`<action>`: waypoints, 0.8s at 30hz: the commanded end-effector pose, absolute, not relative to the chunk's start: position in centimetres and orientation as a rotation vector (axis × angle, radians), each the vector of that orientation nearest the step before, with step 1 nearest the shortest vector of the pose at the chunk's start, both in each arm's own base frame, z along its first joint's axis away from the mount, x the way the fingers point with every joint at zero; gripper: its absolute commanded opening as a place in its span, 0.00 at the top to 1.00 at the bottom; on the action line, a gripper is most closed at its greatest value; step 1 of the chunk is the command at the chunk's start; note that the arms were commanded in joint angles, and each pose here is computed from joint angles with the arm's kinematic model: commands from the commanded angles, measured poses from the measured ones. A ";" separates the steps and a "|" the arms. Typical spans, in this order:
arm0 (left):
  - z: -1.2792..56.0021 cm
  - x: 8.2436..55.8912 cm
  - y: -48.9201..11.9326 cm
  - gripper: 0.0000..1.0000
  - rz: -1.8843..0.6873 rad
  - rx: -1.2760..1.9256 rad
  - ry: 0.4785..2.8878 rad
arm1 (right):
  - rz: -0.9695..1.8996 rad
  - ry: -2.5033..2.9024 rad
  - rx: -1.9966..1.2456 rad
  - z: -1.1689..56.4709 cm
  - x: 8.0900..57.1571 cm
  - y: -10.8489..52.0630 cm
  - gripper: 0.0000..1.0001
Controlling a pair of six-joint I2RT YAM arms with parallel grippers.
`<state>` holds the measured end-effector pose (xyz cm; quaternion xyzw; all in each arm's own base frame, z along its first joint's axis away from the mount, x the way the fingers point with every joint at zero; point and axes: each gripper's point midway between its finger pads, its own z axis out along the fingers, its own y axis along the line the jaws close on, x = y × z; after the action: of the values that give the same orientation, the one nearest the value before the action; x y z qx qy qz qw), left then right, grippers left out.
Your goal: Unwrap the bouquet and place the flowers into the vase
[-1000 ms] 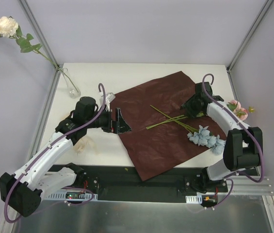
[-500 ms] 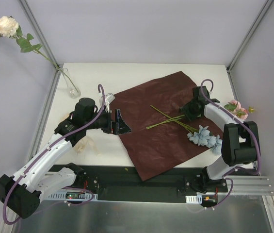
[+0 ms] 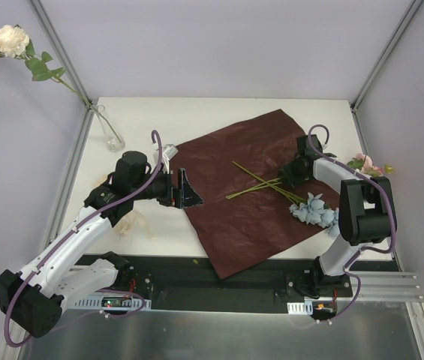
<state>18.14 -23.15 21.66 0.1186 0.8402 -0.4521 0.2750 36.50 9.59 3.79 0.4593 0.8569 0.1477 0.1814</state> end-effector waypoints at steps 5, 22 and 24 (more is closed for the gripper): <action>22.2 18.1 -23.3 0.15 -1.224 0.330 2.240 | 0.439 2.379 1.342 3.4 37.3 9.2 0.85; 23.3 18.0 -23.4 0.16 -1.238 0.312 2.215 | 0.647 2.134 1.129 16.4 35.5 8.7 0.99; 23.7 18.1 -23.4 0.16 -1.243 0.320 2.205 | 0.651 2.120 1.028 18.1 35.2 8.6 1.00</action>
<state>18.11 -23.17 21.69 0.1124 0.8412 -0.4538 0.2716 35.89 9.17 14.05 0.4423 0.8152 0.2409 0.2860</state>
